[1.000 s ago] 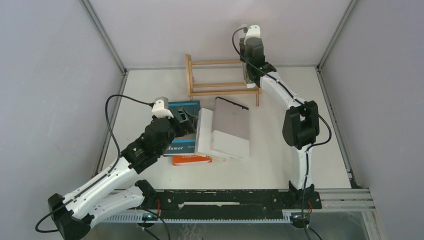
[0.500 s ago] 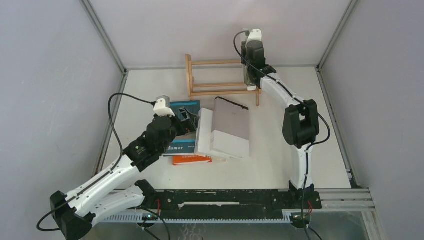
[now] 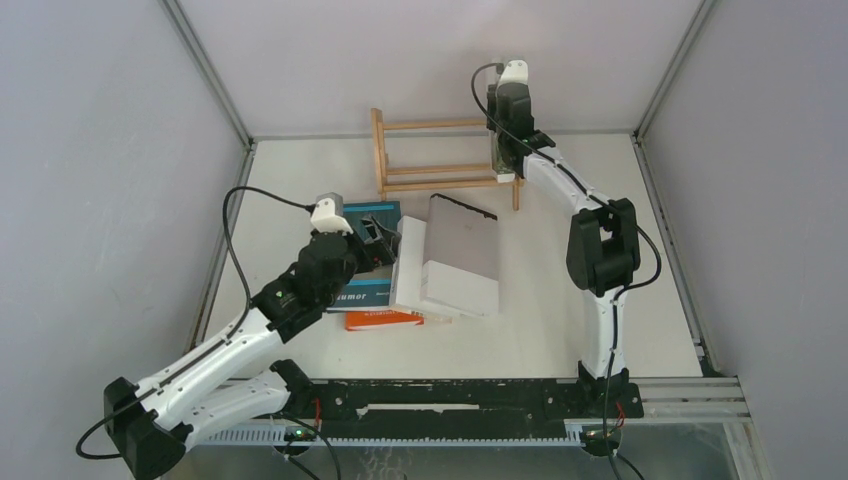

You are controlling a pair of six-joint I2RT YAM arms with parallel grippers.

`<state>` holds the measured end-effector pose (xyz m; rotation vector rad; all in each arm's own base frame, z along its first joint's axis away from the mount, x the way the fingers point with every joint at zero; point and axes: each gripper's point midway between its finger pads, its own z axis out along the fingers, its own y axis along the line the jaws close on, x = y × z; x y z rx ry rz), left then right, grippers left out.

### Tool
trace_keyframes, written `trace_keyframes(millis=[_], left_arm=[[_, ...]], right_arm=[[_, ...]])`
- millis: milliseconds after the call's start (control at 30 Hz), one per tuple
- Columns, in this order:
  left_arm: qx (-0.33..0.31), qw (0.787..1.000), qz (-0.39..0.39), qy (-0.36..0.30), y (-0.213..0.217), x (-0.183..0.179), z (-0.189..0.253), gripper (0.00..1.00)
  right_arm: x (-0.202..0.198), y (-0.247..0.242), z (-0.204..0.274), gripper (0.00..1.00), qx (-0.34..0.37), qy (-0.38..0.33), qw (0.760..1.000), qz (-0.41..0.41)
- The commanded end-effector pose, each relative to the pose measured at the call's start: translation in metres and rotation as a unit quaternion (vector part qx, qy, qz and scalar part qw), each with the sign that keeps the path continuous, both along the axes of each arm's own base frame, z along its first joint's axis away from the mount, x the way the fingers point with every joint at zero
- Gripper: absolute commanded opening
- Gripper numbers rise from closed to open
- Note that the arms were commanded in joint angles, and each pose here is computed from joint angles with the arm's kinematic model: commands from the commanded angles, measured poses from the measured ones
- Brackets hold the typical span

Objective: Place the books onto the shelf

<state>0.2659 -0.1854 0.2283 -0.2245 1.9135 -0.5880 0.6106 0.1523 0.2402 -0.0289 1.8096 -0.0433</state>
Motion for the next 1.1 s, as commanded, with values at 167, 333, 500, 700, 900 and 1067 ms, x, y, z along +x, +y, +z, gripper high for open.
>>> trace_keyframes(millis=[167,333,500,700,900,1067], left_arm=[[-0.013,1.0,0.002,-0.004,-0.003,0.004,0.001,0.95],[-0.014,1.0,0.002,-0.005,-0.003,0.004,0.004,0.95],[-0.016,1.0,0.002,-0.006,-0.002,0.003,0.006,0.95],[-0.02,1.0,0.004,-0.01,0.001,0.001,0.01,0.95],[-0.018,1.0,0.011,-0.012,0.007,-0.003,0.015,0.95],[-0.015,1.0,0.016,-0.013,0.014,-0.007,0.016,0.95]], right_arm=[[0.007,-0.018,0.011,0.52,0.004,-0.02,0.999,-0.032],[0.006,-0.02,0.016,0.68,0.003,-0.023,0.999,-0.036],[0.002,-0.023,0.029,0.71,0.003,-0.031,0.999,-0.038],[-0.005,-0.027,0.052,0.72,0.005,-0.048,0.998,-0.044],[-0.018,-0.032,0.074,0.72,0.008,-0.056,0.997,-0.051],[-0.032,-0.036,0.095,0.72,0.015,-0.064,0.996,-0.054]])
